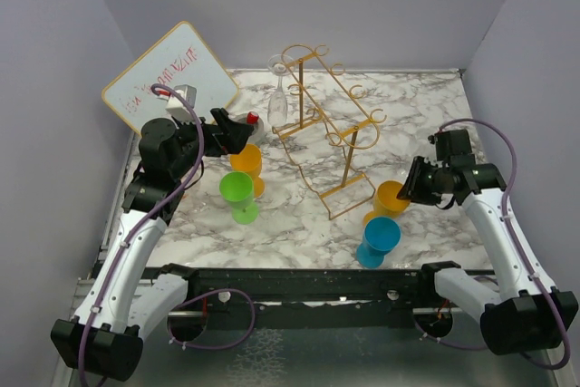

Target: Place the wine glass upside down on the wine glass rack

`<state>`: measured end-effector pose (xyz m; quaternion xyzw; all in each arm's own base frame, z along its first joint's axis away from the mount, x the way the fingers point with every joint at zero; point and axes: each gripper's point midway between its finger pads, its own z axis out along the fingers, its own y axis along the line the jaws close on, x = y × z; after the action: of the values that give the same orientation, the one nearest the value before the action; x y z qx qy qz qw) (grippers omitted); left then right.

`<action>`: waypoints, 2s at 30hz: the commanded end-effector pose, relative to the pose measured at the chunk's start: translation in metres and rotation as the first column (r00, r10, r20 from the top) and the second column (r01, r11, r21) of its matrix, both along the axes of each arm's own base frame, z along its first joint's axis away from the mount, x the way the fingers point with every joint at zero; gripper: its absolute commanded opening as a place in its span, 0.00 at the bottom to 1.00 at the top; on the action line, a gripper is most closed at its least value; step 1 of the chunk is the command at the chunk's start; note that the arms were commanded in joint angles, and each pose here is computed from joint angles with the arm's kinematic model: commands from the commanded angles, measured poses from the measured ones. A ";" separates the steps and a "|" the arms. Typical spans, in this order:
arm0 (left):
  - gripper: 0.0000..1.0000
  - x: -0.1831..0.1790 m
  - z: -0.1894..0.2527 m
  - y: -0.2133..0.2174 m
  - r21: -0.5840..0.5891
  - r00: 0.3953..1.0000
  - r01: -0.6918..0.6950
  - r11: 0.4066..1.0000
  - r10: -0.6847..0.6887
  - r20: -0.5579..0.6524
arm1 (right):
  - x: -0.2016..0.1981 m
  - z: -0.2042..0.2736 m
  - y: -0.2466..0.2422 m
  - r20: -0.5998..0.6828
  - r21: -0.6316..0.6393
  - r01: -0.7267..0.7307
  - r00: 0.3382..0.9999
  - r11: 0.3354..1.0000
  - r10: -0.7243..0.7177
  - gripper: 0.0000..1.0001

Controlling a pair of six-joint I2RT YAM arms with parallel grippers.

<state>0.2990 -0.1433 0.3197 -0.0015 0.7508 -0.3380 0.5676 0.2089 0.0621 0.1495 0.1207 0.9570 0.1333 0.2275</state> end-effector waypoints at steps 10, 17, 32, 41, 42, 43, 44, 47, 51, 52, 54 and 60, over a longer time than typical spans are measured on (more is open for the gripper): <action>0.99 -0.005 0.008 -0.002 -0.008 1.000 0.017 1.000 -0.017 0.001 | 0.011 0.001 -0.005 0.017 -0.061 -0.054 0.998 0.997 0.055 0.01; 0.99 -0.006 0.009 -0.003 -0.009 1.000 0.026 1.000 -0.026 0.000 | 0.031 0.043 -0.022 0.159 -0.133 0.031 0.987 0.991 -0.010 0.01; 0.99 -0.015 0.034 -0.003 -0.043 0.998 0.037 0.998 -0.035 0.043 | 0.051 0.149 -0.048 0.510 -0.096 0.266 0.841 0.959 -0.182 0.01; 0.99 -0.016 0.072 -0.006 -0.082 0.994 0.053 0.995 -0.045 0.100 | 0.070 0.231 -0.043 0.763 0.110 0.283 0.591 0.953 -0.263 0.00; 0.99 -0.016 0.077 -0.009 -0.089 0.993 0.068 0.994 -0.058 0.104 | 0.073 0.238 -0.042 0.778 0.130 0.279 0.566 0.952 -0.272 0.00; 0.99 -0.016 0.081 -0.011 -0.097 0.992 0.082 0.992 -0.072 0.107 | 0.075 0.244 -0.041 0.791 0.151 0.274 0.543 0.950 -0.282 0.00; 0.99 -0.016 0.085 -0.014 -0.109 0.991 0.093 0.990 -0.081 0.107 | 0.076 0.251 -0.040 0.803 0.173 0.266 0.519 0.948 -0.293 0.01; 0.99 -0.015 0.098 -0.022 -0.173 0.986 0.135 0.976 -0.115 0.120 | 0.079 0.274 -0.034 0.840 0.244 0.222 0.438 0.944 -0.320 0.01; 0.99 -0.016 0.117 -0.045 -0.258 0.963 0.254 0.932 -0.219 0.157 | 0.073 0.306 -0.016 0.886 0.317 0.079 0.330 0.945 -0.325 0.01; 0.99 -0.016 0.121 -0.051 -0.264 0.956 0.281 0.923 -0.245 0.163 | 0.070 0.313 -0.009 0.898 0.327 0.027 0.303 0.945 -0.319 0.00; 0.99 -0.018 0.128 -0.065 -0.277 0.943 0.324 0.905 -0.285 0.171 | 0.063 0.324 0.001 0.915 0.331 -0.053 0.262 0.942 -0.307 0.01; 0.98 -0.026 0.160 -0.106 -0.375 0.900 0.434 0.819 -0.380 0.214 | 0.041 0.340 0.018 0.927 0.359 -0.202 0.191 0.911 -0.322 0.01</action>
<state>0.2926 -0.2294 0.4288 0.0396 0.6663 -0.5347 0.5182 0.2738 0.0609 0.4513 0.1380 0.6018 0.2917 0.7305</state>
